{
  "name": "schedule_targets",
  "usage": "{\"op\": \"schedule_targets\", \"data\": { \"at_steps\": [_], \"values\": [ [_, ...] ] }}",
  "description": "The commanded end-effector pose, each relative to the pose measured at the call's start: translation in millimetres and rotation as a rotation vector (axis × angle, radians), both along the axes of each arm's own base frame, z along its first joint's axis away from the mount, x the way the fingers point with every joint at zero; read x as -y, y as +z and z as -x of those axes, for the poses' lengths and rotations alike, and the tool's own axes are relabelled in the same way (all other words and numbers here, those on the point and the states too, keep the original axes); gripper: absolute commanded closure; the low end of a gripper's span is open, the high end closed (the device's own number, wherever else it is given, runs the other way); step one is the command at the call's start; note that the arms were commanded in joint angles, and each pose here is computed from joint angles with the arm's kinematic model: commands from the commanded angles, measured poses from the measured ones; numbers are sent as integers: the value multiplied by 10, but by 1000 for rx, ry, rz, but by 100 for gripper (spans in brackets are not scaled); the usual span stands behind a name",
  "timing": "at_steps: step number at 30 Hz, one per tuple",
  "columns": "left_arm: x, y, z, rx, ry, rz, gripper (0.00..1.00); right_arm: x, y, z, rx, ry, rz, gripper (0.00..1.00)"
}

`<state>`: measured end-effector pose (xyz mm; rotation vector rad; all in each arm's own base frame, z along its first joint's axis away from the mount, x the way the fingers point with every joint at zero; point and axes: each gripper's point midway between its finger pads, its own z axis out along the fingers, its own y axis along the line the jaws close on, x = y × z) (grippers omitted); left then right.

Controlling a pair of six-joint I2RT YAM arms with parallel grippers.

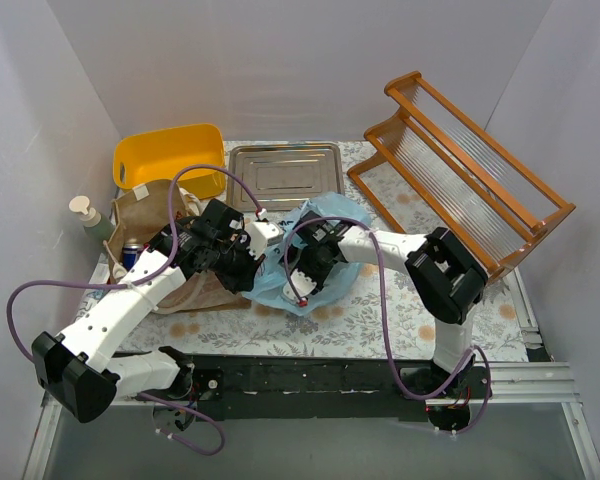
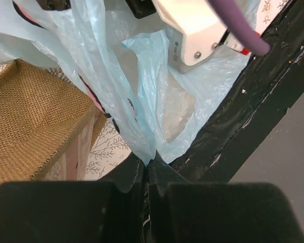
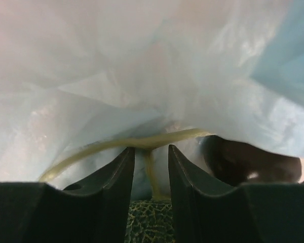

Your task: Untie the knot of the grocery bags and take out the mixed food

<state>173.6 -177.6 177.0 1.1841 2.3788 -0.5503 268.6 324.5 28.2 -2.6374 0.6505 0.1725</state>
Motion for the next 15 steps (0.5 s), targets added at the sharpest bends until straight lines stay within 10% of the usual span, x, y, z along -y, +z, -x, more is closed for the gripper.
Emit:
{"op": "schedule_targets", "data": {
  "at_steps": [1,8,15],
  "values": [
    [0,64,-43,31,-4,4,100,98,-241,-5,-38,-12,89,59],
    [-1,67,-80,43,-3,0,100,-58,-47,7,-158,-147,35,98],
    [-54,16,-76,63,-1,-16,100,41,762,69,-220,-313,-162,99]
  ]
}}
